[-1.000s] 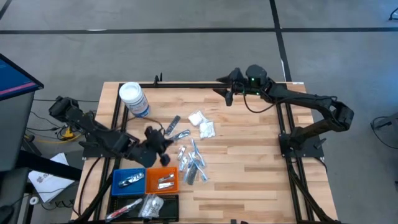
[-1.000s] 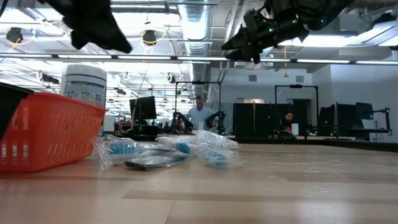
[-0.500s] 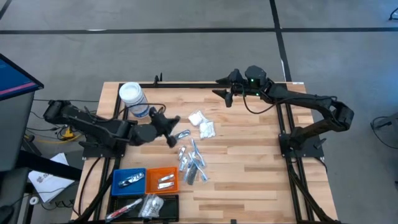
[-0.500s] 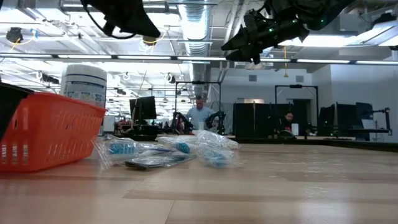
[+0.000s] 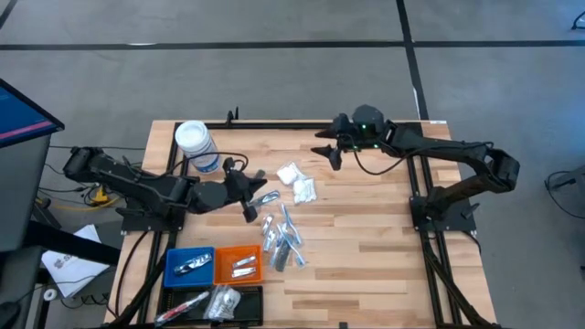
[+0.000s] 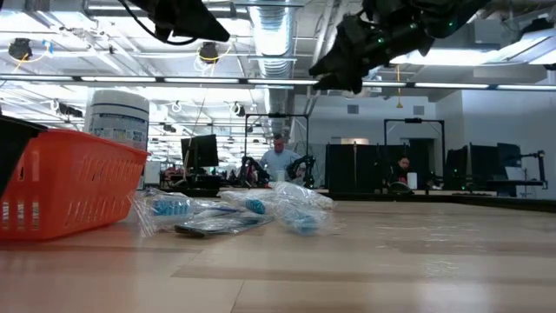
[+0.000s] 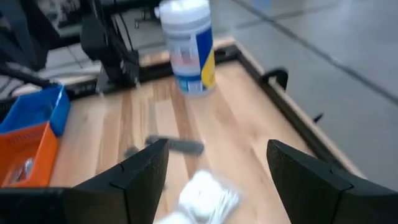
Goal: Pick & Place Travel size toiletries
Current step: Put the top black comb into the blue basket
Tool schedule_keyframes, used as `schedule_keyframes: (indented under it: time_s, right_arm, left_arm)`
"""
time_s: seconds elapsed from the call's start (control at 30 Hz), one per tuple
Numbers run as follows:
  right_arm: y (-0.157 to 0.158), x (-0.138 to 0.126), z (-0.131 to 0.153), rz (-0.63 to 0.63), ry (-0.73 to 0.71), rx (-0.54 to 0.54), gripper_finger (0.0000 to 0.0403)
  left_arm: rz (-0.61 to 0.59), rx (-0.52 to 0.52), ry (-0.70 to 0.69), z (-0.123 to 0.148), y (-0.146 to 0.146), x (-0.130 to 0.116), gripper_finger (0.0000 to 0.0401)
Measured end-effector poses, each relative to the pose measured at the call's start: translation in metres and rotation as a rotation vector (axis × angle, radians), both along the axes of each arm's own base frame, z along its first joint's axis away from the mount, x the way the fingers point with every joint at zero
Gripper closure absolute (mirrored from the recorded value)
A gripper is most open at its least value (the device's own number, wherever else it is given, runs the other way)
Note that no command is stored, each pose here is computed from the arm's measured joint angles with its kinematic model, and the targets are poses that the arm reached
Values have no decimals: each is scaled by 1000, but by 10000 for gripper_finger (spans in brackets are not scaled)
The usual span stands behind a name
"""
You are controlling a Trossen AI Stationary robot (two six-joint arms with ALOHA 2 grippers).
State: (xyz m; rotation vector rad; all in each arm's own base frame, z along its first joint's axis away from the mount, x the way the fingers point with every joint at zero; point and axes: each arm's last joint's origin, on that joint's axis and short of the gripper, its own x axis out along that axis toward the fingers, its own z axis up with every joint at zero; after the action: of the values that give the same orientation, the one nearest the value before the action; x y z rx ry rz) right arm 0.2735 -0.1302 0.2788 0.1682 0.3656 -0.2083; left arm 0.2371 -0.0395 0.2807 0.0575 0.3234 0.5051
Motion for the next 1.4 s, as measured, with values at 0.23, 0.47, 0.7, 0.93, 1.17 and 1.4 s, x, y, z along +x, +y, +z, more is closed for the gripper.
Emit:
schedule_keyframes:
  time_s: [0.23,0.47,0.7,0.93,1.17,1.4]
  right_arm:
    - [-7,-9,-10,-61,90,103,137]
    - [-10,-9,-8,-89,60,138,137]
    - [-10,-5,0,-77,-19,97,137]
    - [-6,-2,2,-39,-35,47,137]
    - [23,12,-3,169,16,-132,137]
    - [48,22,5,280,27,-188,137]
  left_arm:
    - [0,-2,-6,0,0,0,398]
    - [5,0,16,-9,1,-1,398]
    - [47,-13,40,-23,10,-3,398]
    - [79,-27,52,-30,16,-4,398]
    - [46,-138,113,-39,24,-6,398]
    - [22,-236,226,-49,35,-11,398]
